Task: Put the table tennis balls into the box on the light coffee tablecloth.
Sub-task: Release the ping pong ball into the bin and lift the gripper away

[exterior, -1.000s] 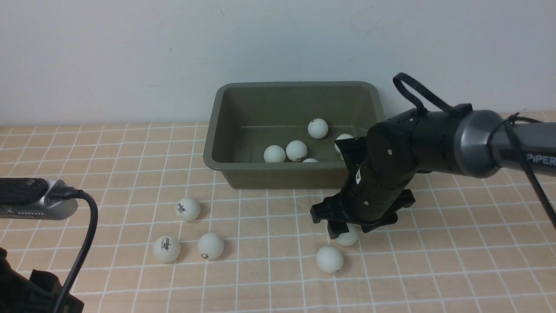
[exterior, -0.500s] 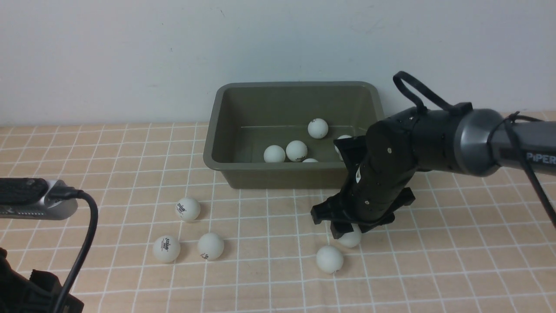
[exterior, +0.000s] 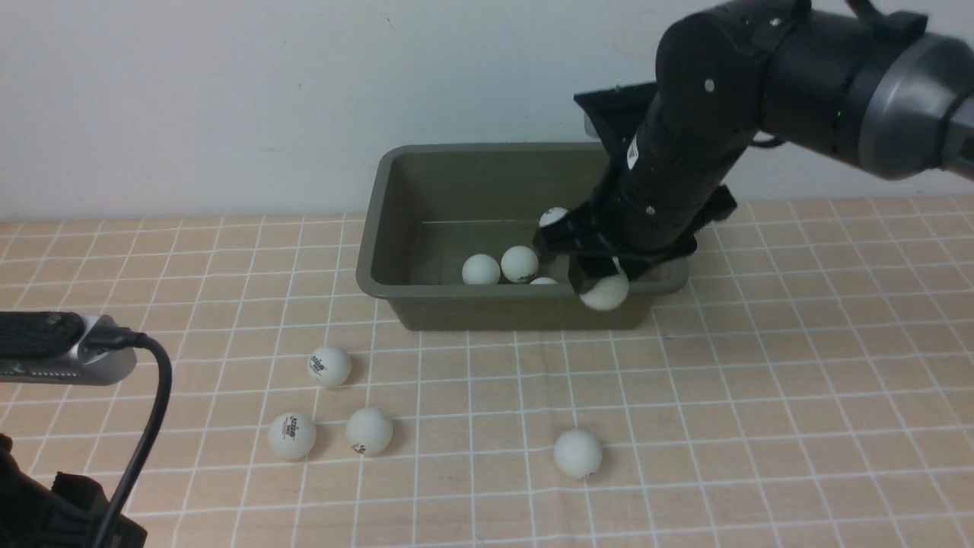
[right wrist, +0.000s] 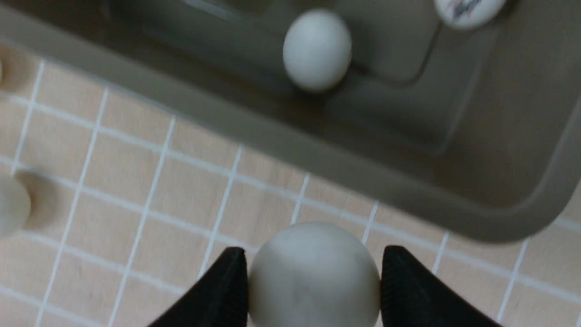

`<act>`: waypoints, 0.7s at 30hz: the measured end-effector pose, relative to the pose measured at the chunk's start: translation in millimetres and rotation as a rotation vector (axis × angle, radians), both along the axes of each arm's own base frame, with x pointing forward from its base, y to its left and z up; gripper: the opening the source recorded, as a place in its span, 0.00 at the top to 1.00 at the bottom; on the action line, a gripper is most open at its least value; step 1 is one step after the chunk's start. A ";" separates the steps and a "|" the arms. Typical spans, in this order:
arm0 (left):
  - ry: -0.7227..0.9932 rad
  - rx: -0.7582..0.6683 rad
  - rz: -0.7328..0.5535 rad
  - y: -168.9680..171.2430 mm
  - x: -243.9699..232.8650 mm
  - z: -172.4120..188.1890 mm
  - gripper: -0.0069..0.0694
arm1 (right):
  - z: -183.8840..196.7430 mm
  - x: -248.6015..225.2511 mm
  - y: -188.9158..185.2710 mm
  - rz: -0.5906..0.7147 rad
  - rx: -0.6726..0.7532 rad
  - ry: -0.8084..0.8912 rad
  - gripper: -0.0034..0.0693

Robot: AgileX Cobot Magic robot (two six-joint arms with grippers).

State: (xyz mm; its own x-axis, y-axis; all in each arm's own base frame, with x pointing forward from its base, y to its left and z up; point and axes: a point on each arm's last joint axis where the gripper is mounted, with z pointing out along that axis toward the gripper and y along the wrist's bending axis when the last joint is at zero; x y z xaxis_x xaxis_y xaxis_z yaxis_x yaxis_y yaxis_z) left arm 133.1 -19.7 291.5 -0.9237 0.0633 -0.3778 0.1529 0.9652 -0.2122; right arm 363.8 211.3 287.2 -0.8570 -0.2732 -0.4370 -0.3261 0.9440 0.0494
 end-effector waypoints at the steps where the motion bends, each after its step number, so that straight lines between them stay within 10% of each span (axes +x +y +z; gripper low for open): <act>1: 0.000 0.000 0.000 0.0 0.0 0.0 0.46 | 1.7 2.3 0.2 0.003 -0.001 -0.026 0.48; 21: 0.001 0.000 0.000 0.0 -0.1 0.0 0.46 | -41.8 48.9 3.6 0.033 -0.038 -0.214 0.46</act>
